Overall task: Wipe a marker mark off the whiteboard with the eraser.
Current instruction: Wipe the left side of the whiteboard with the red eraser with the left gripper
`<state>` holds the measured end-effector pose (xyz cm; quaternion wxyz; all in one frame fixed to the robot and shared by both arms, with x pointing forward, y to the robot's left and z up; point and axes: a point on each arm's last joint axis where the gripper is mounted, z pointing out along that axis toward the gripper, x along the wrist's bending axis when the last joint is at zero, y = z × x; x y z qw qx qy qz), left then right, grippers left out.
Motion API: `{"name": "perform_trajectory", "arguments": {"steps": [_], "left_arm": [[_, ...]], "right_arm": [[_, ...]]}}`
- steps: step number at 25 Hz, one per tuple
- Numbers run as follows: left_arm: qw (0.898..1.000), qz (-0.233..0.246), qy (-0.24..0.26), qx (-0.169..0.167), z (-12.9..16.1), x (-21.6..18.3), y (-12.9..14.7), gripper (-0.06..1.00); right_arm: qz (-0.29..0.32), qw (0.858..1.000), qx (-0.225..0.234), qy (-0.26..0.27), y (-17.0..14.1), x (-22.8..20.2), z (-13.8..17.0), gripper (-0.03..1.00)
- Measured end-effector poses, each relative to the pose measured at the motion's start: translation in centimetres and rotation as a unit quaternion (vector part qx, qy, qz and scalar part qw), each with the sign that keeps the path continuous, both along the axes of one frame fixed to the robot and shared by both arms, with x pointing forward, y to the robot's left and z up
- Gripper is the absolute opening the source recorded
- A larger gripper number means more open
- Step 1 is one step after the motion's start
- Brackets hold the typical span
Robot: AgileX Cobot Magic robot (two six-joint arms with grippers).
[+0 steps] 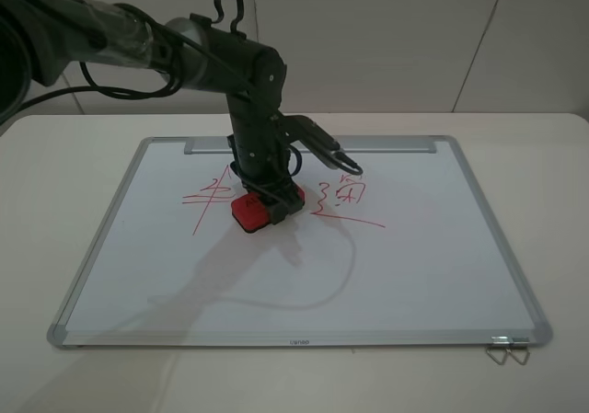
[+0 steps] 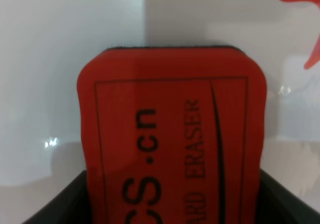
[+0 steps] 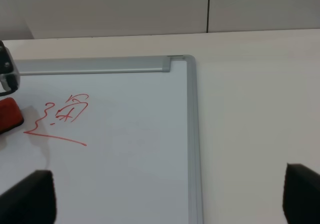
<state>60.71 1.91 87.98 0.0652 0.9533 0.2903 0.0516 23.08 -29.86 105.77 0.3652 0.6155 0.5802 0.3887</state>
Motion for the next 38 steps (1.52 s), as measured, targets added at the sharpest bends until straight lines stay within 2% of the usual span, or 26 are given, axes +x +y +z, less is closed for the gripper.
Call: {"name": "perform_trajectory", "arguments": {"steps": [6, 9, 15, 22, 30, 38], "left_arm": [[0.999, 0.04, -0.003, -0.009, 2.1, 0.1, 0.4, 0.57], [0.997, 0.078, 0.004, -0.009, 3.2, 0.5, 1.4, 0.57], [0.983, 0.18, 0.026, -0.003, 4.1, 1.7, 4.7, 0.57], [0.968, 0.249, 0.029, -0.006, 4.1, 1.6, 9.0, 0.57], [0.958, 0.285, 0.035, 0.0, 2.5, 1.2, 12.9, 0.57], [0.954, 0.297, 0.001, -0.026, 2.5, 2.3, 13.7, 0.57]], "right_arm": [[0.0, 1.0, 0.0, 0.0, 0.0, 0.0, 0.0, 0.83], [-0.002, 1.0, -0.002, 0.0, 0.0, 0.0, 0.0, 0.83], [-0.002, 1.0, -0.002, 0.0, 0.0, 0.0, 0.0, 0.83], [0.0, 1.0, 0.0, 0.0, 0.0, 0.0, 0.0, 0.83], [0.0, 1.0, 0.0, 0.0, 0.0, 0.0, 0.0, 0.83], [0.0, 1.0, 0.0, 0.0, 0.0, 0.0, 0.0, 0.83]]}}
